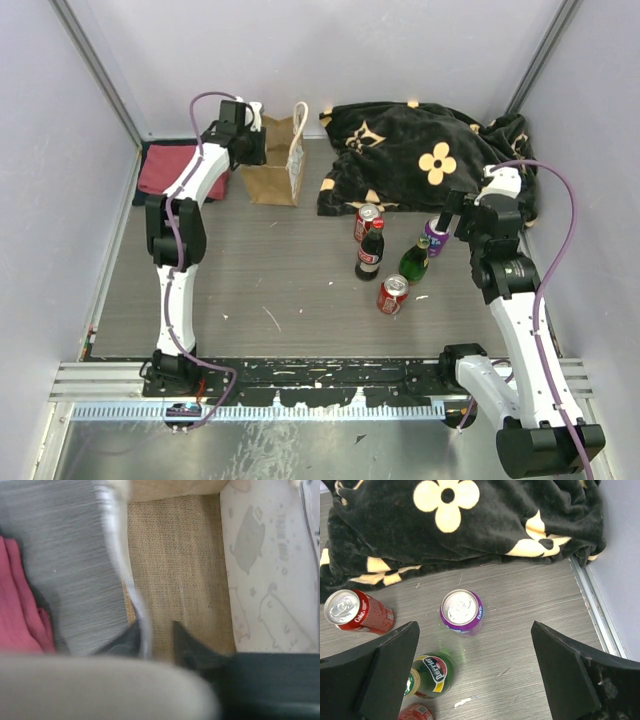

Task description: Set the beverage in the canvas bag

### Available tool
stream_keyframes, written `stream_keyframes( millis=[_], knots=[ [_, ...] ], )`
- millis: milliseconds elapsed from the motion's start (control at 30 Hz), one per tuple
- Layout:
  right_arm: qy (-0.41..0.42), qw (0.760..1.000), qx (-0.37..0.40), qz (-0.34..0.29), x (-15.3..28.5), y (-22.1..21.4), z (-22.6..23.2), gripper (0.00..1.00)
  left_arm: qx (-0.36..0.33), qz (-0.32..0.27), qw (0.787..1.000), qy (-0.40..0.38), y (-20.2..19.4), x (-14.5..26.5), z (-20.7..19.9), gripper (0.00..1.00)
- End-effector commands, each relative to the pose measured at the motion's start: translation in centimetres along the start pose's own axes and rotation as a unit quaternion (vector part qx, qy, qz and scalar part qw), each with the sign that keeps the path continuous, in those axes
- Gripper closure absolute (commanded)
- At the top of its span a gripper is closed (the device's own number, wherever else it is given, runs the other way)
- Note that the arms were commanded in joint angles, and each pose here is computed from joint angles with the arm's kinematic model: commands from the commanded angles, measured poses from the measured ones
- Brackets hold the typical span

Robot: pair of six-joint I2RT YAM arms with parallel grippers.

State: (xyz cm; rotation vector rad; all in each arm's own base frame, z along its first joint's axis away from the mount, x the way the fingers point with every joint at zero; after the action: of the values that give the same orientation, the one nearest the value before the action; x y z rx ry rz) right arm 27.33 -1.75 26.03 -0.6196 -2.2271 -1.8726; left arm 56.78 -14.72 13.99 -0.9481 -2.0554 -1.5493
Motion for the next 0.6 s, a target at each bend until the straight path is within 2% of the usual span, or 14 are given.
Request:
stream_keyframes(
  millis=[0, 67, 100, 300, 567],
  knots=[
    [-0.005, 0.998, -0.014, -0.065, 1.8, 4.7, -1.0, 0.0, -0.002, -0.001, 1.0, 0.0, 0.0, 0.3, 0.2, 0.77],
    [-0.005, 0.997, -0.018, -0.075, 2.5, 5.8, -1.3, 0.0, 0.006, 0.004, 1.0, -0.007, -0.2, 1.6, -0.3, 0.97],
    [-0.005, 0.997, -0.02, -0.081, 3.0, 6.3, -1.4, 0.0, 0.011, 0.006, 1.0, -0.01, -0.4, 2.8, -0.5, 1.0],
    [0.003, 0.993, -0.029, -0.115, 5.9, 8.9, -2.1, 0.0, 0.046, 0.009, 0.998, -0.035, -2.0, 10.6, -2.6, 1.0],
    [0.026, 0.99, -0.039, -0.13, 9.0, 9.6, -2.2, 0.0, 0.063, 0.003, 0.998, -0.031, -8.8, 19.9, -4.8, 1.0]
  ],
)
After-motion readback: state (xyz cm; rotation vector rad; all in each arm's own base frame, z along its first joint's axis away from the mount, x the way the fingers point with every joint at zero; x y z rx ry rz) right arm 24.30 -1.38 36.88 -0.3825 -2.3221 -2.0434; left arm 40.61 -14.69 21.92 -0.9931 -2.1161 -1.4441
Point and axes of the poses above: each gripper's point midway between its finger pads, its own x axis back along the fingers, its own z axis along the line the jaws close on, y = z × x, the point moved 2 cm from there along x, back along the fingers, and after that the axes turned 15 degrees about x, right-handed, at the moved point
